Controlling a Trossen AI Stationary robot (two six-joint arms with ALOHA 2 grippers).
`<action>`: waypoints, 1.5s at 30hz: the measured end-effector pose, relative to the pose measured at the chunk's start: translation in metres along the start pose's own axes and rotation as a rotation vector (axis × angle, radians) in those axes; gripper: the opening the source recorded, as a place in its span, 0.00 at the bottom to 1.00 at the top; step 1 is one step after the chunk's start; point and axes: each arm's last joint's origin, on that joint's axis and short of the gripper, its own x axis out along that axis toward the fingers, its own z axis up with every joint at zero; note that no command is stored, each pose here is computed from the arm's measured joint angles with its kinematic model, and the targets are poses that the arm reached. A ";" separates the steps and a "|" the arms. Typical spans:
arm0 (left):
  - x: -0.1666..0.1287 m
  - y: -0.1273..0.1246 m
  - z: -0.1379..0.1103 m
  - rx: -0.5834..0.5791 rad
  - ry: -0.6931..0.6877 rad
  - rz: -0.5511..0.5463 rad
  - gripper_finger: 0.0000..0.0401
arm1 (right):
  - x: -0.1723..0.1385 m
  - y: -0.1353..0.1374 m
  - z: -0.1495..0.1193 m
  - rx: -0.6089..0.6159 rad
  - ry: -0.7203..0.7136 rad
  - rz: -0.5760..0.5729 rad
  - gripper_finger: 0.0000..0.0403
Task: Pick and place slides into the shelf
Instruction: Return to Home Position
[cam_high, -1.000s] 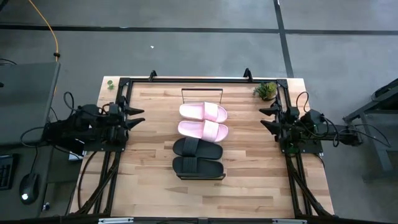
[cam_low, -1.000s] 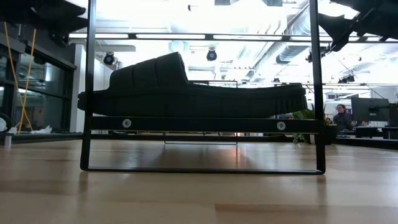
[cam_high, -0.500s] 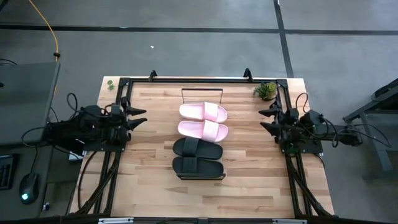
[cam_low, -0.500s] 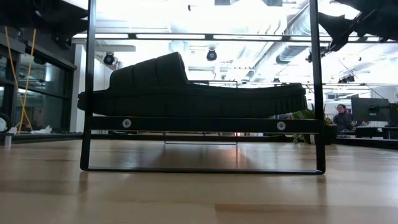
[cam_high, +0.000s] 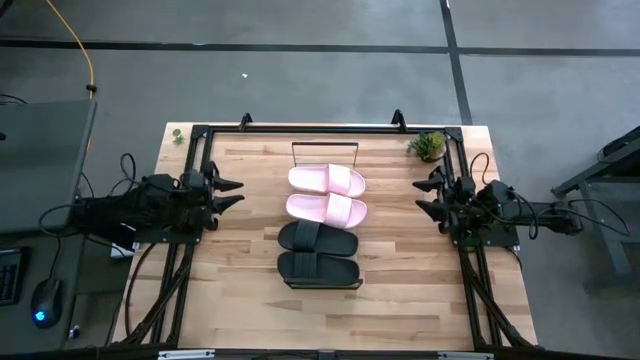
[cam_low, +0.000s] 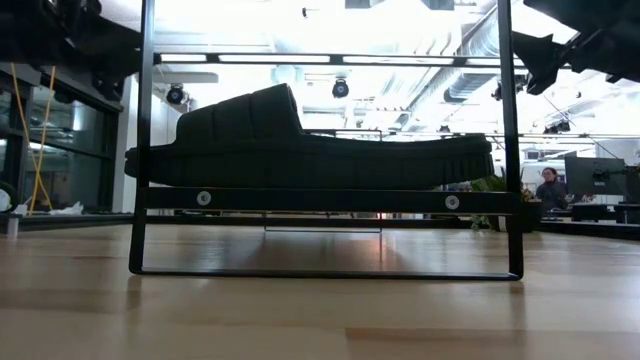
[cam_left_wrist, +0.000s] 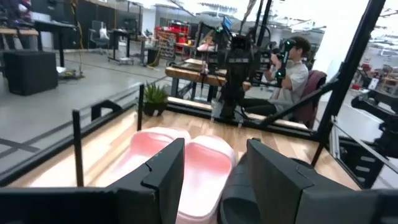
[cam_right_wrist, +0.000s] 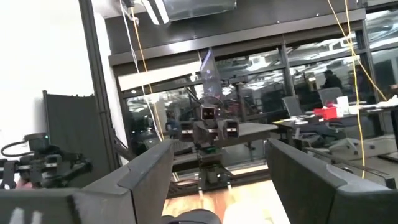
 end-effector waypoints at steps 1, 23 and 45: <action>0.001 0.000 -0.002 -0.003 0.007 -0.008 0.39 | 0.000 0.000 0.000 0.004 0.001 0.001 0.62; 0.015 0.003 -0.037 0.024 -0.076 -0.052 0.39 | 0.000 -0.003 -0.007 0.007 0.064 -0.075 0.62; 0.015 0.004 -0.044 0.075 -0.010 -0.035 0.39 | -0.005 -0.007 -0.029 -0.027 0.300 -0.105 0.62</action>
